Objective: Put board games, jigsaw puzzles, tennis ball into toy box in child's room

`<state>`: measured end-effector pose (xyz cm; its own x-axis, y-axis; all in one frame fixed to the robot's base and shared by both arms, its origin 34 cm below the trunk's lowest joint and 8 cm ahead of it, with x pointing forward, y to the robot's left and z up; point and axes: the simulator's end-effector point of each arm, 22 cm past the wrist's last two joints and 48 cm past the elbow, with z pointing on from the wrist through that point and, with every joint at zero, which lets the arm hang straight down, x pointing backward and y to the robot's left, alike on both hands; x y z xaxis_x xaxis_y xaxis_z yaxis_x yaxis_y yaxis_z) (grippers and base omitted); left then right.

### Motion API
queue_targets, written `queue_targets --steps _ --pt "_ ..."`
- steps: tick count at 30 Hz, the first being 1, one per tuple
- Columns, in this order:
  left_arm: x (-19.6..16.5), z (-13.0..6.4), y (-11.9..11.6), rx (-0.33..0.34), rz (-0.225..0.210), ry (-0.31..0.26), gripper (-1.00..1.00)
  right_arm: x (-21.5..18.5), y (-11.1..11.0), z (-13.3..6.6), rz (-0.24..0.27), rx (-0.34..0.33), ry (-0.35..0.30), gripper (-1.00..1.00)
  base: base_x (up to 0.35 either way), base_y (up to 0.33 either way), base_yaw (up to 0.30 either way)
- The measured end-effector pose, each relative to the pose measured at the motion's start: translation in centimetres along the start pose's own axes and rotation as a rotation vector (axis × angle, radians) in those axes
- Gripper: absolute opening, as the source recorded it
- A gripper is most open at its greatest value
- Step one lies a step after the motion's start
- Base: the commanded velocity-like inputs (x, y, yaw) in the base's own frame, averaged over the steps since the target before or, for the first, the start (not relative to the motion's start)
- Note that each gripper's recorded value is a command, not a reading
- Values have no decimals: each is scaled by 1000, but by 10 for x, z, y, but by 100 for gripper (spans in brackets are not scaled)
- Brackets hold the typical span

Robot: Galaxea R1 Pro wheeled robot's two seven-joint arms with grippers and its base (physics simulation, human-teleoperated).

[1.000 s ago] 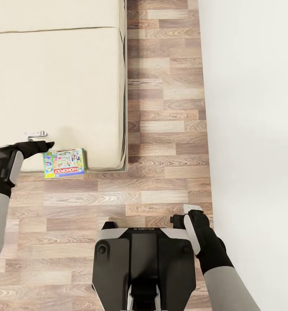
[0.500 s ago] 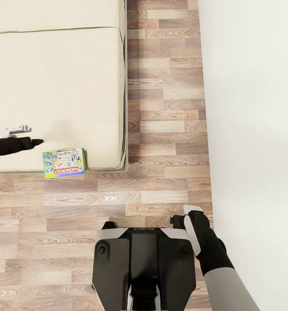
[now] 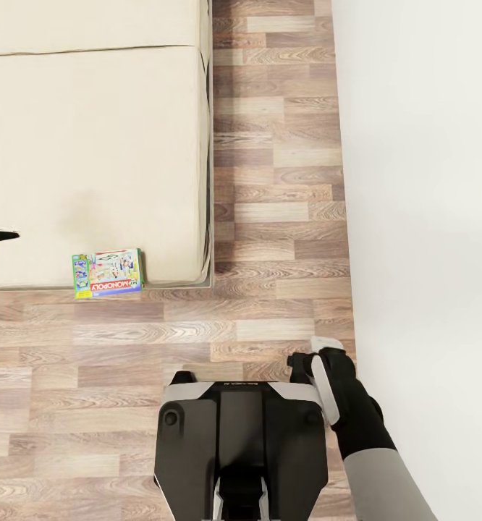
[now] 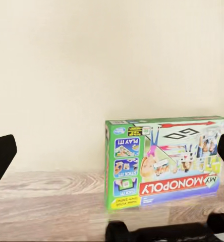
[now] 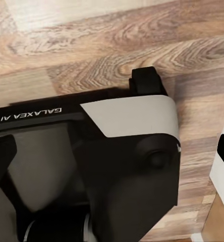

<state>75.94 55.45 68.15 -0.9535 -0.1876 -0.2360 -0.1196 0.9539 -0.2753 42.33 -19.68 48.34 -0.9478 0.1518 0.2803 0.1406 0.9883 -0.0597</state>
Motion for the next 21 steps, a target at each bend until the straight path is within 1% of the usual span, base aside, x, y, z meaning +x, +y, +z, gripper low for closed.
queue_targets --steps 2,4,5,8,9,11,14,15,16,18,19,21 --pt "5 -9 5 31 -25 15 100 -7 0 -4 3 -1 -18 100 0 0 -104" --pt "12 -17 13 58 -59 31 100 -12 0 -7 5 -3 -30 100 0 0 -136" --pt "17 -23 18 73 -84 41 100 -13 0 -8 6 -3 -34 100 0 0 -148" --pt "25 -32 27 97 -128 53 100 -16 0 -11 6 -4 -41 100 0 0 -152" --pt "31 -36 32 108 -151 59 100 -17 0 -12 7 -4 -44 100 0 0 -152" --pt "36 -39 37 117 -168 62 100 -19 0 -13 7 -4 -48 100 0 0 -147" --pt "58 -45 58 124 -204 70 100 -21 0 -15 7 -4 -54 100 0 0 -109" --pt "74 -46 67 127 -226 81 100 -22 0 -16 8 -3 -55 100 0 0 -66" --pt "80 -46 70 130 -235 85 100 -22 0 -16 8 -3 -57 100 0 0 -42" --pt "106 -46 81 134 -245 104 100 -23 0 -18 8 -2 -60 100 0 0 -24" --pt "112 -46 83 136 -245 108 100 -24 0 -18 8 -2 -62 100 0 0 -11" --pt "140 -46 89 147 -243 135 100 -25 0 -20 6 -2 -65 100 0 0 -7"
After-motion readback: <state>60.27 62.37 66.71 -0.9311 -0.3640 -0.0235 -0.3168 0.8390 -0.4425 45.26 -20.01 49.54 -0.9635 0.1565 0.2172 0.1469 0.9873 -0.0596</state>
